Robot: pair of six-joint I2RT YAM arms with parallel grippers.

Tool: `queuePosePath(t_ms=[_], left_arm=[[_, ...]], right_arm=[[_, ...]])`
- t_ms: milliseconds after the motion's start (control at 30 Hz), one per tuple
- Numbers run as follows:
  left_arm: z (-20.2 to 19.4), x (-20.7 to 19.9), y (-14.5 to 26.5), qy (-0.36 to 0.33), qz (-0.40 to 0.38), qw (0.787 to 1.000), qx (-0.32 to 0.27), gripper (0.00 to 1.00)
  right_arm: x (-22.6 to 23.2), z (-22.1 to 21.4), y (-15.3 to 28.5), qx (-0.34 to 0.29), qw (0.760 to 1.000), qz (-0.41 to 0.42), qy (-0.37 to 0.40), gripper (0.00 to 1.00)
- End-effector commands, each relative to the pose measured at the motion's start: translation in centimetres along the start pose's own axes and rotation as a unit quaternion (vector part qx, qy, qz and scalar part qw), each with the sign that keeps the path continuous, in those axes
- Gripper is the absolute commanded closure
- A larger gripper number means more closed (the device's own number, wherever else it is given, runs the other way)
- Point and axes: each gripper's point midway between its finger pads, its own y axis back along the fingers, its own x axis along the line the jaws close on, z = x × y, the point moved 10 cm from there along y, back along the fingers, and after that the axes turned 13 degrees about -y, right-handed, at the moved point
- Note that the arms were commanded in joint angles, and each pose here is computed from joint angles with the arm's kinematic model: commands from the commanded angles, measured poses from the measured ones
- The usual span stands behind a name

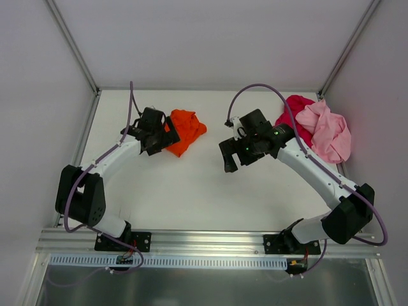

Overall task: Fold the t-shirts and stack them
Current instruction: Fold the long partially folded tshirt into a neat square

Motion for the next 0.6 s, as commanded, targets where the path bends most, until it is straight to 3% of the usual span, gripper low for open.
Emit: queuePosePath(t_ms=[0, 567], left_arm=[[0.4, 0.2, 0.5, 0.03, -0.008, 0.999, -0.045, 0.08], [-3.6, 1.9, -5.4, 0.044, -0.009, 0.999, -0.027, 0.09]], right_arm=[[0.6, 0.3, 0.9, -0.016, 1.0, 0.022, 0.012, 0.0], [0.2, -0.5, 1.8, 0.009, 1.0, 0.0, 0.017, 0.0]])
